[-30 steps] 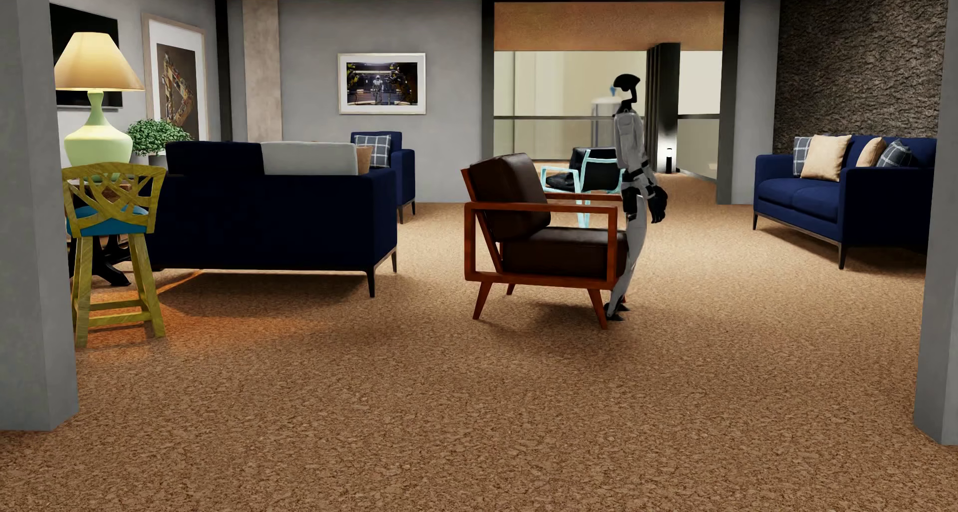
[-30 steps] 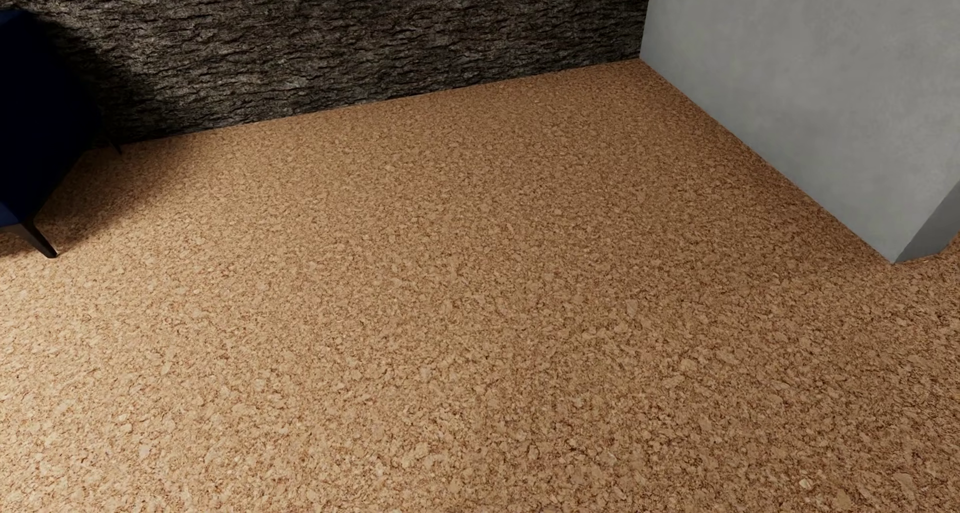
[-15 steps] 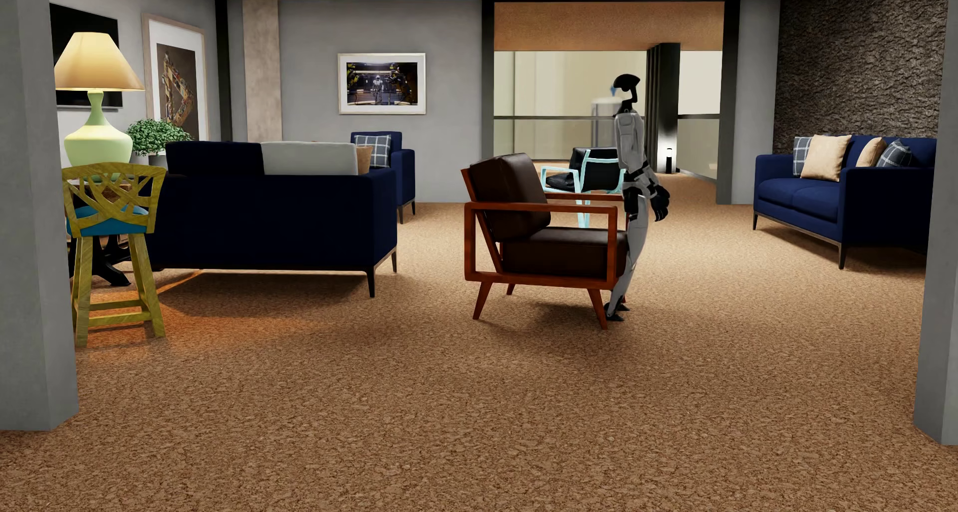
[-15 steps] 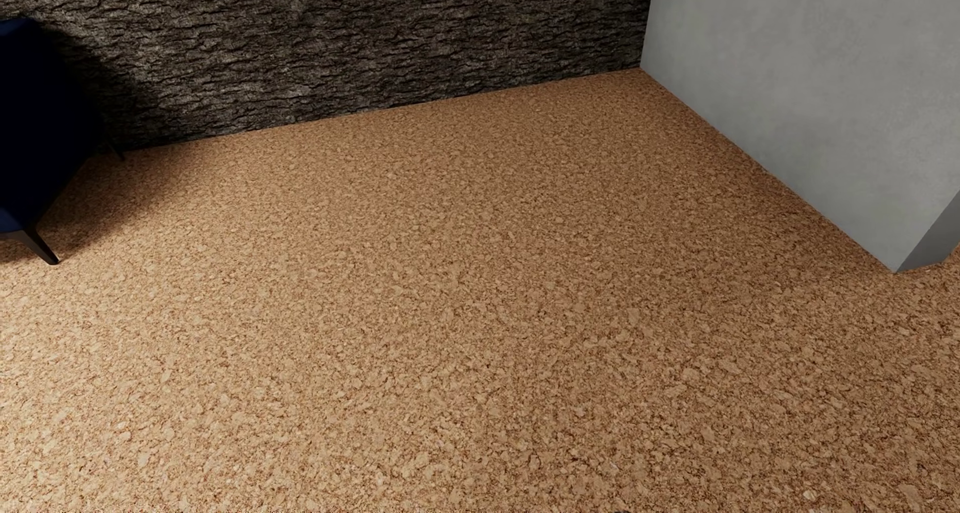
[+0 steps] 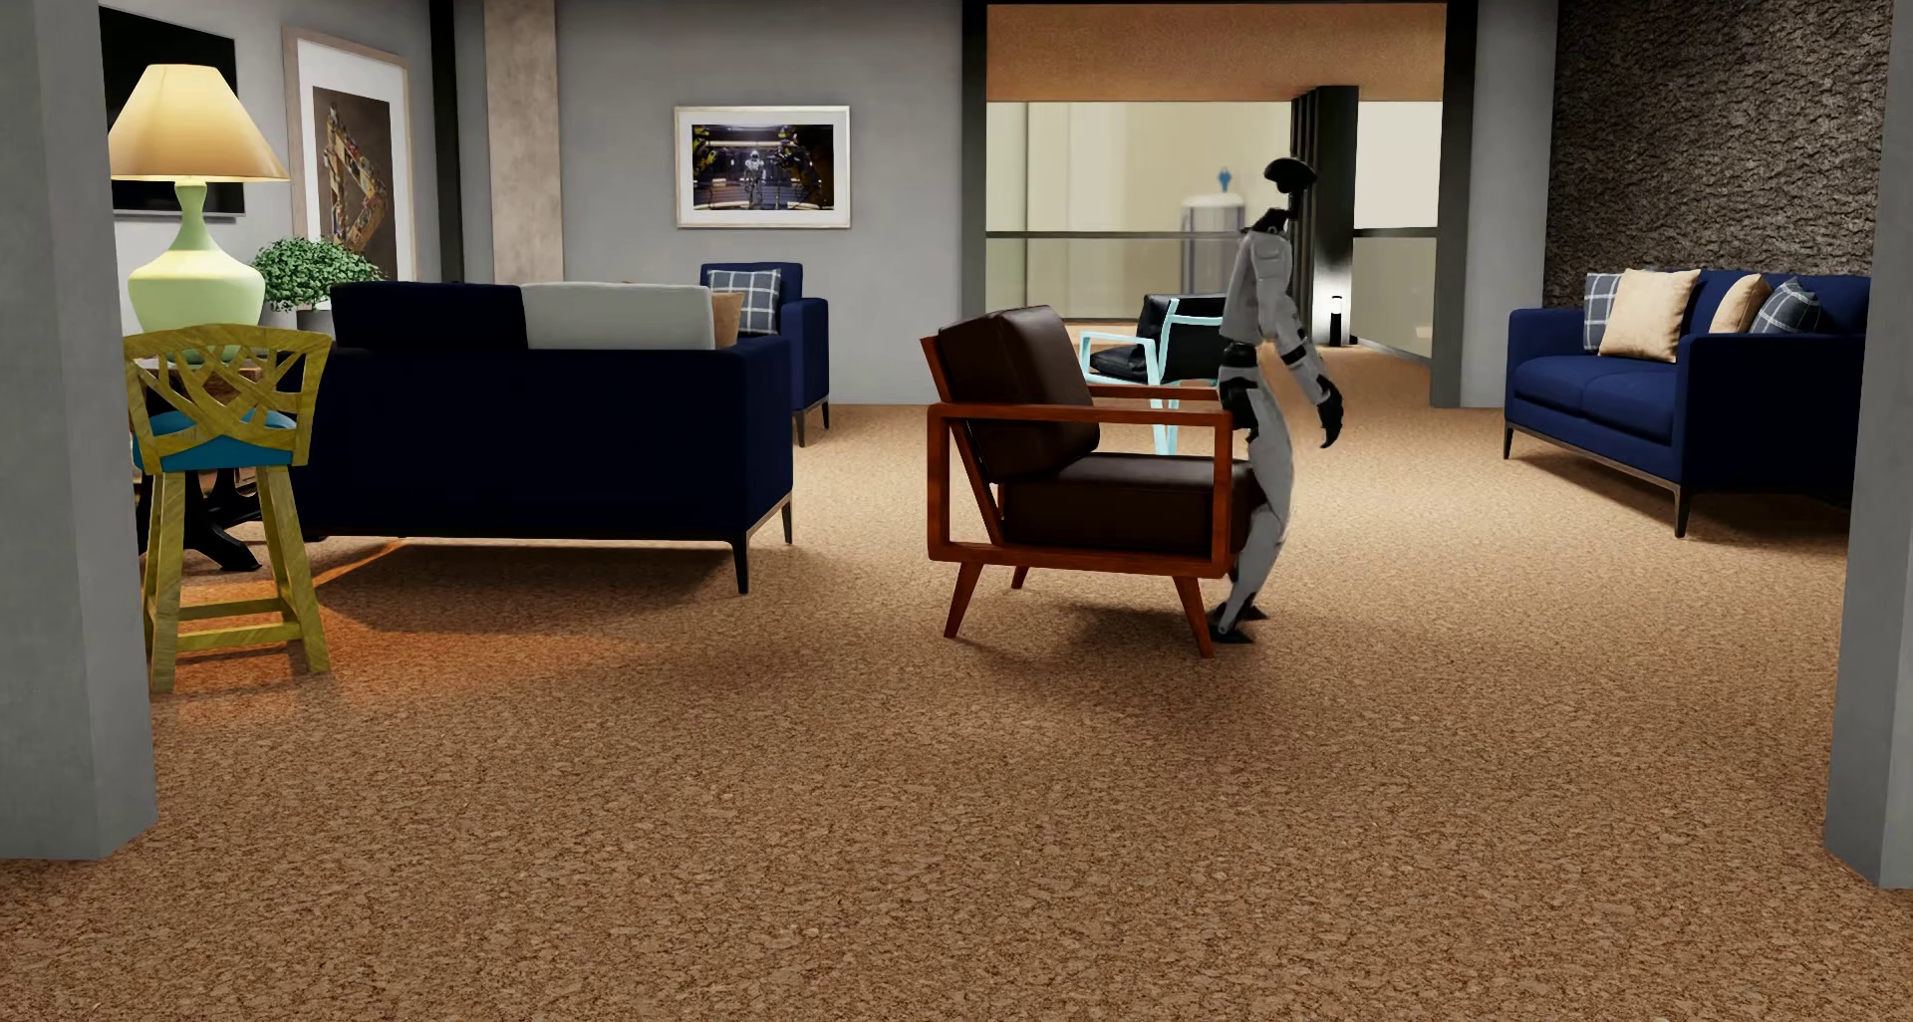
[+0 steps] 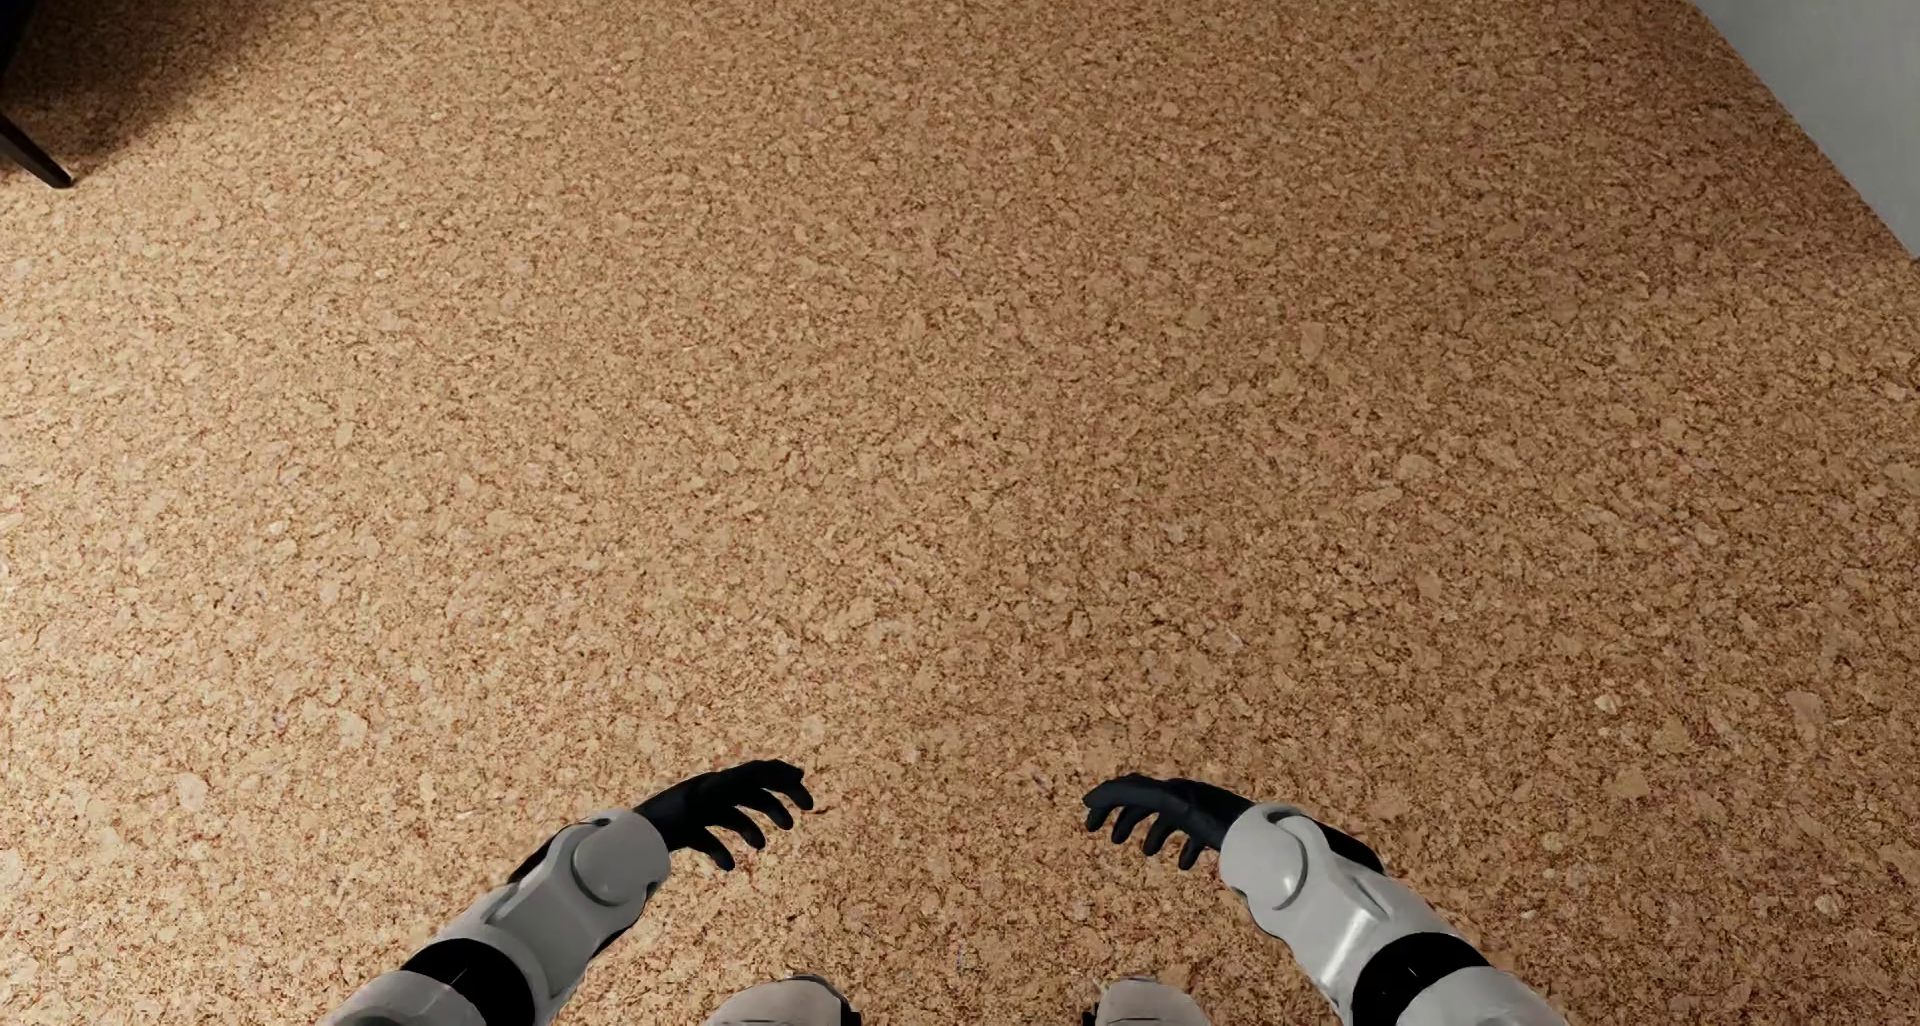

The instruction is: Sit down on the dark gray chair

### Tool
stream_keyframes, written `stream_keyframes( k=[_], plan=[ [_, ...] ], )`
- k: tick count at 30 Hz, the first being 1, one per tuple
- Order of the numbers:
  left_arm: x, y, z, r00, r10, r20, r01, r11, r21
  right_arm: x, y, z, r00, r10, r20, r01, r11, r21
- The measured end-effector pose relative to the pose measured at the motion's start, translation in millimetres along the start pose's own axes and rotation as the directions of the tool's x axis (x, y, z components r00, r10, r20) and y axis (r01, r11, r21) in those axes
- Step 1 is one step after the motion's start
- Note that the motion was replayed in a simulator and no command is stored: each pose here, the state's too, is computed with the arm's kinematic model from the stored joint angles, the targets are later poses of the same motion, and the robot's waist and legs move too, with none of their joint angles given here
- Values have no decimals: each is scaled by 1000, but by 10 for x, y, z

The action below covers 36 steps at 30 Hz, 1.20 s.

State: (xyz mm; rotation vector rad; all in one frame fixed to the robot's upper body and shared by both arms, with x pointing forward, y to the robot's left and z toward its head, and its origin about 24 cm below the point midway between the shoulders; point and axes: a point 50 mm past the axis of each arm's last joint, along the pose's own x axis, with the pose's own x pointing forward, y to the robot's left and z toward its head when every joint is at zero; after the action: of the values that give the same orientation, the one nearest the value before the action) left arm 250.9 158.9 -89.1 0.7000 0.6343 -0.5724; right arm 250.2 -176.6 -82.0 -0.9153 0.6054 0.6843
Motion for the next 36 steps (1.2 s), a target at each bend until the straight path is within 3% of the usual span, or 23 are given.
stream_keyframes(
  k=[2,4,5,7,9,11,13,17,20,24,28,32,36],
  plan=[
    [40,225,430,989,44,142,-62,990,124,21,-296,472,988,-6,157,41,974,-223],
    [13,433,800,964,54,261,-118,964,237,-8,-500,908,963,30,268,90,902,-423],
    [-36,528,997,944,39,327,-147,938,315,-42,-587,1104,950,51,309,121,850,-512],
    [-251,719,1442,881,-41,471,-215,853,476,-198,-731,1494,911,136,389,193,693,-694],
    [-631,959,1826,758,-18,652,-389,790,474,-446,-860,1813,843,146,517,350,581,-734],
    [-1022,1100,2155,634,-43,772,-514,723,461,-781,-1025,2051,731,99,676,530,542,-652],
    [-1376,1128,2389,472,-53,880,-611,700,370,-1112,-1123,2152,579,41,815,671,544,-504],
    [-1980,1076,2420,200,-49,978,-673,719,174,-1570,-1231,2078,315,-122,941,804,561,-197],
    [-2141,1092,2317,126,3,992,-683,726,84,-1704,-1267,1997,233,-207,950,828,555,-81],
    [-1962,1149,2194,205,71,976,-676,731,88,-1577,-1314,1853,290,-296,910,817,572,-75],
    [-1537,1214,1880,372,211,904,-628,775,78,-1200,-1309,1545,441,-424,791,753,654,-70],
    [-1097,1129,1487,486,398,778,-562,824,-70,-832,-1171,1238,571,-505,647,665,747,-3],
    [-760,950,1255,568,518,640,-503,833,-228,-581,-1019,994,662,-546,513,597,798,79]
  ],
)
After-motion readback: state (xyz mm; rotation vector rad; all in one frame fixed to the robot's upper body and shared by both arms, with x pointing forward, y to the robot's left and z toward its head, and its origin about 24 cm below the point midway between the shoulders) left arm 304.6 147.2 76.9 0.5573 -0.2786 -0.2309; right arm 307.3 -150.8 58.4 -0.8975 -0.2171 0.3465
